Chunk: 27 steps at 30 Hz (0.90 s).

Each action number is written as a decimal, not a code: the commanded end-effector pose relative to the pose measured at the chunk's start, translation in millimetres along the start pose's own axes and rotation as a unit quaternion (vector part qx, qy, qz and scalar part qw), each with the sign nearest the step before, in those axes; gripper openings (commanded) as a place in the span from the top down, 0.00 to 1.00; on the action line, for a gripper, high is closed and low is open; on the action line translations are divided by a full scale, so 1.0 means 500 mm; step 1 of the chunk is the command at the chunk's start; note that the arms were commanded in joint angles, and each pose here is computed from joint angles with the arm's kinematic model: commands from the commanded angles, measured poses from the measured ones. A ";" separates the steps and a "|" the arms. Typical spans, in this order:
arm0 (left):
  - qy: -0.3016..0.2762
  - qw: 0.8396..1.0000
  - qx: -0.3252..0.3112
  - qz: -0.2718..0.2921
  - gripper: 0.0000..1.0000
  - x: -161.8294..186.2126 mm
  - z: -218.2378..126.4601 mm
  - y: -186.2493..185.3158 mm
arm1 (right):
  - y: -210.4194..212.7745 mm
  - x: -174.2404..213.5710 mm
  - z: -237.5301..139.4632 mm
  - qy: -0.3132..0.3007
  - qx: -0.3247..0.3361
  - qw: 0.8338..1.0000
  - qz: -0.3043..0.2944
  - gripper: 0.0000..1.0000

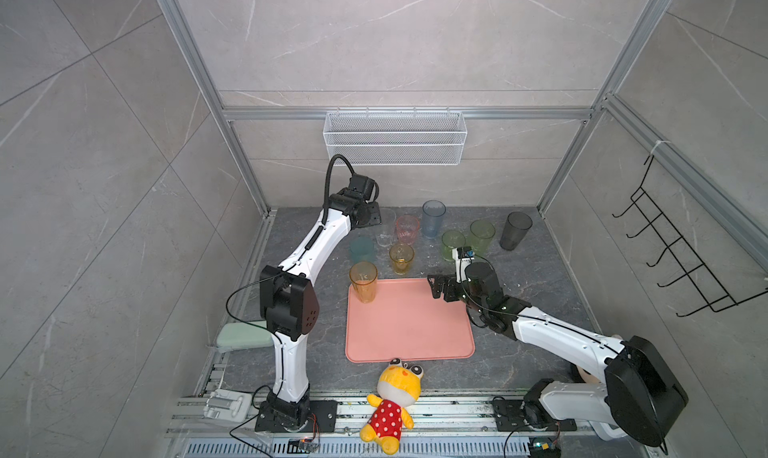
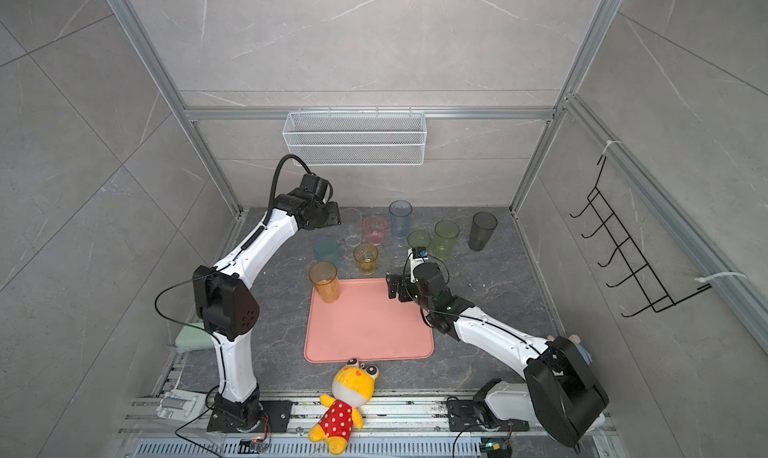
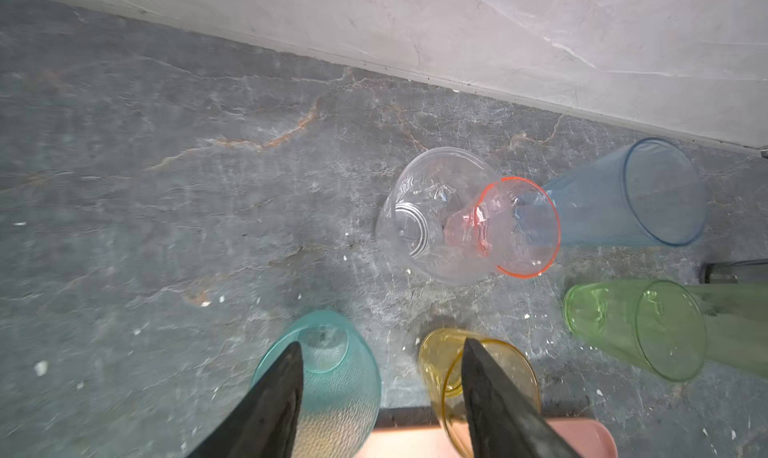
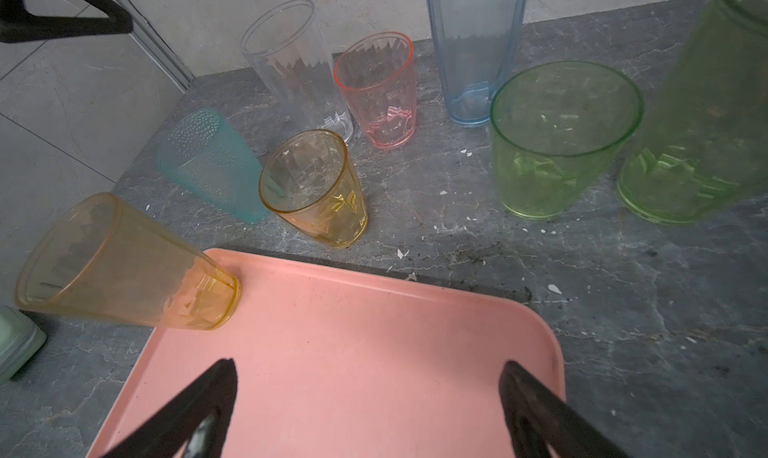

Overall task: Place the glasses into the tray
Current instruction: 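Move the left gripper to the clear glass beside the pink glass, then close the left gripper on the rim of the clear glass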

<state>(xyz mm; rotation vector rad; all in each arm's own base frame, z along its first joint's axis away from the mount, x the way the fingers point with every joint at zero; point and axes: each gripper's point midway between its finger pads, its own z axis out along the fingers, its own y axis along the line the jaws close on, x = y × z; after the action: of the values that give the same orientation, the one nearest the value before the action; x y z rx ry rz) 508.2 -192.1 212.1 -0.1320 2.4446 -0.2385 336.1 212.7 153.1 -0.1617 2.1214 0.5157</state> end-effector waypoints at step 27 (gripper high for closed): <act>0.035 0.997 0.052 -0.043 0.43 -0.012 0.159 -0.035 | -0.005 0.004 0.029 0.020 0.022 1.000 0.005 0.02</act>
<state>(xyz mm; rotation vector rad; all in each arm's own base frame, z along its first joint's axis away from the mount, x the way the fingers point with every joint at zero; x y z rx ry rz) 554.9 -215.5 145.5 -0.1697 2.5301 -0.3714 343.9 215.8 142.7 -0.1553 2.1559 0.4903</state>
